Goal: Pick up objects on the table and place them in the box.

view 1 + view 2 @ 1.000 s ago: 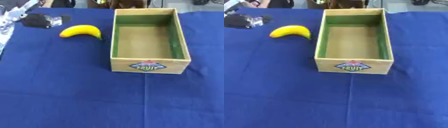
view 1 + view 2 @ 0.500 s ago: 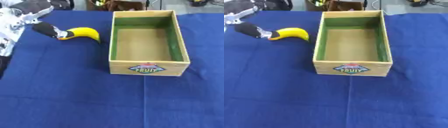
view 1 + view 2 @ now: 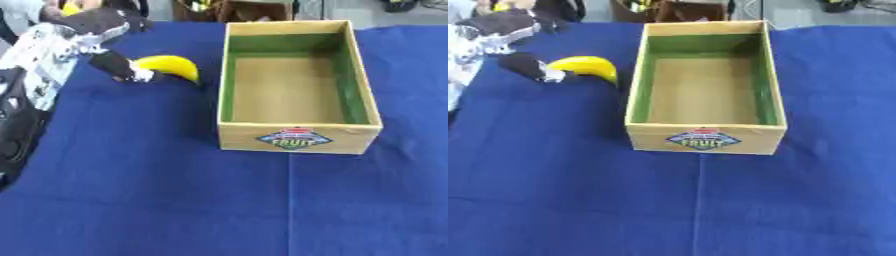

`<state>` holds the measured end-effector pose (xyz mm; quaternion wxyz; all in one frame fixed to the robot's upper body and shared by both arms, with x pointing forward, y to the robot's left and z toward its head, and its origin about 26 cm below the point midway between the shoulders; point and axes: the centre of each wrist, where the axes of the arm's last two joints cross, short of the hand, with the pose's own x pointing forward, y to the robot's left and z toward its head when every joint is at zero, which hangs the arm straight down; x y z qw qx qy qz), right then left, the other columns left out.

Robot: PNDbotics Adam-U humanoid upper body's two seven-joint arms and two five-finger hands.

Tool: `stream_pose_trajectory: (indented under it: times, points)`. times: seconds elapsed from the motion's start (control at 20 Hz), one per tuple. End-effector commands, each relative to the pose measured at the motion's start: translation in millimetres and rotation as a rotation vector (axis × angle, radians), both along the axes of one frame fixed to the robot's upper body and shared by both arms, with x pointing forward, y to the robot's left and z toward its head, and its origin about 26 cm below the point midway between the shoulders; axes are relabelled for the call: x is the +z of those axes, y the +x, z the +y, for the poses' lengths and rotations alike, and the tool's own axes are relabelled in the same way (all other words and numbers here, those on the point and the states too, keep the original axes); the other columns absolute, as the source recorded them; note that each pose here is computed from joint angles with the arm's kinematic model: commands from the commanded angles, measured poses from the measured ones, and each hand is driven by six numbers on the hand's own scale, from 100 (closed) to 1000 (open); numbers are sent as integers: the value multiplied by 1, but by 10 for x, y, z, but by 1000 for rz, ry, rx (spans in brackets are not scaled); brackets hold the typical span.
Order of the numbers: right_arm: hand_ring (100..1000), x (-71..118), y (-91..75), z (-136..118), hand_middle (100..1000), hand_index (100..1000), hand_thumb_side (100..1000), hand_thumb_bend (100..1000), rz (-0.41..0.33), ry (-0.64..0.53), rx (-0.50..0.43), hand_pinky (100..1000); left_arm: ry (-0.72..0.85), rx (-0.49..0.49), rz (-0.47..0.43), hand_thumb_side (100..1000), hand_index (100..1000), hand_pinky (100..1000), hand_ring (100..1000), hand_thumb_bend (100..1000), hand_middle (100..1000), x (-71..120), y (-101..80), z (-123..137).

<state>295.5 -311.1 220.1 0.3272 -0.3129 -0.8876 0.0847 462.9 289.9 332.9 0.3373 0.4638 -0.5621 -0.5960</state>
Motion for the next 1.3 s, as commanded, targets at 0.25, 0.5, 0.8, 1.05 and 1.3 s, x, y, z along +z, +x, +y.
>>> stream_pose_trajectory:
  times: [0.25, 0.5, 0.8, 1.05, 1.3]
  points:
    - [752, 101, -27, 2, 769, 952, 1000, 100, -30, -27, 4, 827, 27, 14, -17, 600, 938, 697, 802, 483, 780, 130, 12, 3]
    - [752, 102, -24, 12, 767, 952, 1000, 100, -29, -28, 10, 827, 17, 41, -28, 566, 929, 693, 794, 377, 781, 136, 43, 0]
    - [752, 102, -24, 13, 767, 952, 1000, 100, -29, -27, 11, 827, 12, 68, -45, 557, 929, 691, 793, 335, 783, 122, 78, 25]
    - [751, 101, -24, 11, 767, 952, 1000, 100, -30, -23, 6, 827, 11, 62, -22, 516, 933, 680, 793, 249, 808, 98, 99, 35]
    - [751, 103, -19, 25, 767, 953, 1000, 100, -32, -21, 11, 827, 4, 83, -8, 492, 934, 683, 799, 198, 820, 121, 120, 36]
